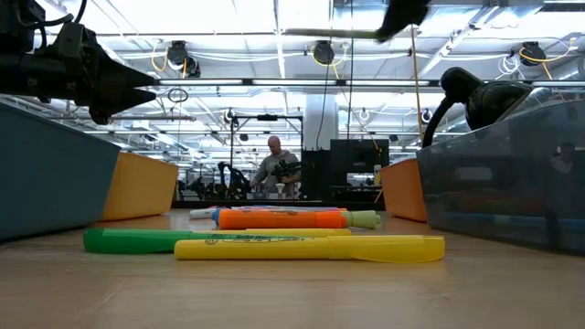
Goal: Pick & Place Markers
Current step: Put the top green dry erase marker into the black bin
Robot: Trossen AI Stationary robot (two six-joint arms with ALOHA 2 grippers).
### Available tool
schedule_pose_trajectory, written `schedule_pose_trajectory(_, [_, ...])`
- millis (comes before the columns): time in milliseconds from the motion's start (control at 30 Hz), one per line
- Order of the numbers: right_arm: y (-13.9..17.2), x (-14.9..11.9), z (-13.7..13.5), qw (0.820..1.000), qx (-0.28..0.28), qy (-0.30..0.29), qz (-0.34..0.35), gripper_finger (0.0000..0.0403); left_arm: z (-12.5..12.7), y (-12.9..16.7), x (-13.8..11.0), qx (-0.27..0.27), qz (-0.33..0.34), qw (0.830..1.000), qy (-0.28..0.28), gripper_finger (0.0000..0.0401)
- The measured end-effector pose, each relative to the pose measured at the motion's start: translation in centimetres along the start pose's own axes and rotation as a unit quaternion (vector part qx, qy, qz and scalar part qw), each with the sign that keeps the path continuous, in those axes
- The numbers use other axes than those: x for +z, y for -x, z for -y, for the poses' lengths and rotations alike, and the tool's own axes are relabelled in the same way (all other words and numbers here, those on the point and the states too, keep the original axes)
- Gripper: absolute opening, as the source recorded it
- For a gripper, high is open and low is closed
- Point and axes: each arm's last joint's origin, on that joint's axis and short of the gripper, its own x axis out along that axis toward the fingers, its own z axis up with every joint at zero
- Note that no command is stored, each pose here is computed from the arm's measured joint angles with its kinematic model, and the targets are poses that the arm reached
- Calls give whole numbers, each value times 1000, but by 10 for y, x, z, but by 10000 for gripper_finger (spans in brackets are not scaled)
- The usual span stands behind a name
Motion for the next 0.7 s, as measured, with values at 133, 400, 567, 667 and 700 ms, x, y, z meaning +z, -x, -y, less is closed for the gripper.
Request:
schedule_pose_trajectory(133, [15,-20,-25,1000,-20,-12,-10,16,0,0,0,0,0,1000,0,214])
schedule_pose_trajectory(400, [22,-63,-64,998,-24,-46,-36,16,0,0,0,0,0,1000,0,214])
schedule_pose_trajectory(567, [20,-87,-73,992,-35,-105,-61,16,0,0,0,0,0,1000,0,214])
schedule_pose_trajectory(667, [21,-100,-78,988,-46,-129,-75,16,0,0,0,0,0,1000,0,214])
schedule_pose_trajectory(700, [21,-105,-79,986,-51,-134,-79,16,0,0,0,0,0,1000,0,214])
